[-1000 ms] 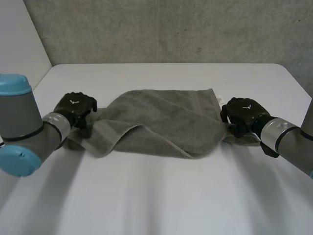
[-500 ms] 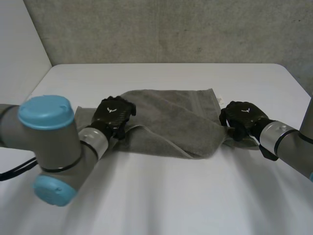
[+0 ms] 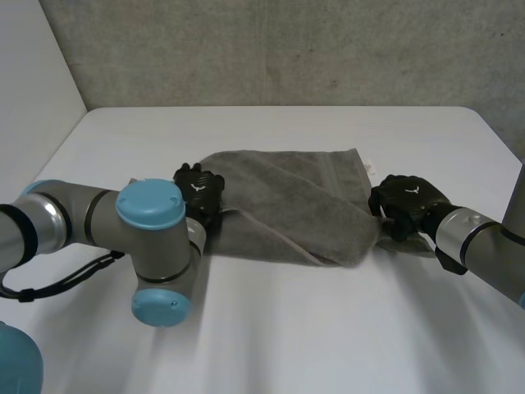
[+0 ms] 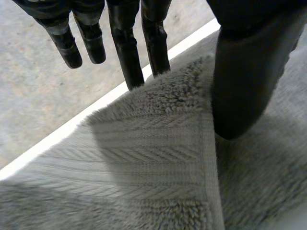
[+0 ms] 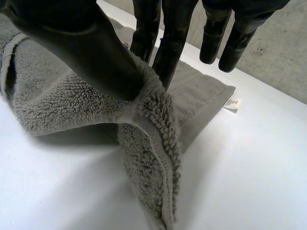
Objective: Fold the towel.
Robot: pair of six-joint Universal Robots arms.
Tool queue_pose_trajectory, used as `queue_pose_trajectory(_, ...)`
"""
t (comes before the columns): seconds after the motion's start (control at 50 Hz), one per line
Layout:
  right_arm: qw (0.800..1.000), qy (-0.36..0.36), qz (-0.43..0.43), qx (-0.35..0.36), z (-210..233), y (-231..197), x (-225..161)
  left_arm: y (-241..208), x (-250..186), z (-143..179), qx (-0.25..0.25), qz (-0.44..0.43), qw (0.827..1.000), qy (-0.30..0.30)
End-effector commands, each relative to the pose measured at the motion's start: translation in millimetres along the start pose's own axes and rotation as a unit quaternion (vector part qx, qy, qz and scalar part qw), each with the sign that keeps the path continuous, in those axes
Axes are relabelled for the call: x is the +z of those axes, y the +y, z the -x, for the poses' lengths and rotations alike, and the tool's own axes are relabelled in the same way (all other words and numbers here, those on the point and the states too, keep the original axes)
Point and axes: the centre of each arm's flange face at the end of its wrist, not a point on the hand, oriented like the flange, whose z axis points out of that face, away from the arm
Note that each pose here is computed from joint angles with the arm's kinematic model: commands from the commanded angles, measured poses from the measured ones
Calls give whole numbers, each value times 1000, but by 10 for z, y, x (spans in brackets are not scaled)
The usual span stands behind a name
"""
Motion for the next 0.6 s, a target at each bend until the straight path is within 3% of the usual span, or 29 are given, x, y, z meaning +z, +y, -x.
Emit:
queue_pose_trajectory(0.02,1000,9,4,2,-45,4,-3,11,-29,163,31,17,999,-25)
queue_pose_trajectory(0.22,1000,7,24,-5,-44,-91,-176,-301,-397,666,19,7,998,-60)
queue_pose_trajectory(0.3,1000,14,27,-9,-107,-80,-218,-318,-533,691,22,13,998,-49)
queue_pose_trajectory(0.4,1000,15,22,-11,-107,-56,-223,-164,-669,644,24,41,999,12)
queue_pose_trajectory(0.6,999,31,-7,-22,-184,12,34,16,-599,706,18,71,997,23)
